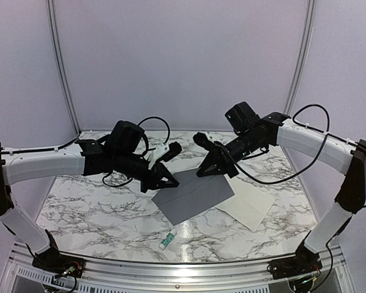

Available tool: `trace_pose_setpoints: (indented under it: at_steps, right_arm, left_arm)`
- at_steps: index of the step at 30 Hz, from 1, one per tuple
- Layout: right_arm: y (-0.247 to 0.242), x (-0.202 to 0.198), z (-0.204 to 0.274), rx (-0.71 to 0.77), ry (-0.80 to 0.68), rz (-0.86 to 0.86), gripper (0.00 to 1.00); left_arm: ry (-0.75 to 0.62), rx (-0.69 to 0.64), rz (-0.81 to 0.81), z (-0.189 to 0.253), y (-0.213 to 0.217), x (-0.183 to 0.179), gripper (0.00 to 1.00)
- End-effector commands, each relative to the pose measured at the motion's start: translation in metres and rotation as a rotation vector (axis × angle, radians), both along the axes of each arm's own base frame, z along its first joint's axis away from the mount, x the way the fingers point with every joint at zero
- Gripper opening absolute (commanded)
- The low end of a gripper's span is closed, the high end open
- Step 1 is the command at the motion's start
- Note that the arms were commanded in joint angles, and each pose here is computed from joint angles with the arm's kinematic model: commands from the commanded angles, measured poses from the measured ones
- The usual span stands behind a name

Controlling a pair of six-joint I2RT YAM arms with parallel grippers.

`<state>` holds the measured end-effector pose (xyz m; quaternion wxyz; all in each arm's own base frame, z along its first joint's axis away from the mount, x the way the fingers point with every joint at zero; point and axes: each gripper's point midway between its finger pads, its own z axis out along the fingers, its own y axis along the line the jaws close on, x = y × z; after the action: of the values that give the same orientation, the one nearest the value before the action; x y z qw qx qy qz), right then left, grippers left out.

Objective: Place the letter into the envelope and seal it

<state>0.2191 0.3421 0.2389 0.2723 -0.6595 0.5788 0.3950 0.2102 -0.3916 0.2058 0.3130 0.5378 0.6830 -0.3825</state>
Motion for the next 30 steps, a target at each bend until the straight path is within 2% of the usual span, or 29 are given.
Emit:
trace_pose_setpoints:
  at_steps: [1, 4, 6, 9, 17, 21, 24, 30]
  right_arm:
    - [0.0, -0.002, 0.013, 0.029, -0.003, -0.008, 0.05]
    - [-0.013, 0.016, 0.03, 0.058, -0.014, -0.079, 0.29]
    - [-0.031, 0.033, 0.043, 0.094, -0.012, -0.145, 0.4]
    - [-0.062, 0.054, 0.051, 0.126, -0.009, -0.25, 0.5]
    - [-0.147, 0.098, -0.005, -0.02, 0.029, -0.599, 0.55]
    - [-0.181, 0.103, -0.039, -0.12, 0.017, -0.732, 0.57]
    - [-0.2, 0.103, -0.065, -0.192, -0.005, -0.805, 0.58]
    - [-0.216, 0.104, -0.097, -0.286, 0.002, -0.868, 0.59]
  left_arm:
    - [0.011, -0.004, -0.017, -0.002, -0.004, -0.002, 0.0]
    - [0.016, 0.02, 0.023, -0.007, 0.0, 0.005, 0.0]
    - [0.028, 0.033, 0.091, -0.008, 0.005, 0.021, 0.0]
    - [0.097, 0.034, 0.209, -0.009, 0.016, 0.051, 0.0]
    - [0.473, 0.02, 0.54, -0.042, 0.04, 0.131, 0.0]
    - [0.658, 0.031, 0.724, -0.075, 0.054, 0.154, 0.0]
    - [0.722, 0.004, 0.854, -0.095, 0.066, 0.162, 0.0]
    - [0.736, -0.089, 1.062, -0.118, 0.088, 0.174, 0.0]
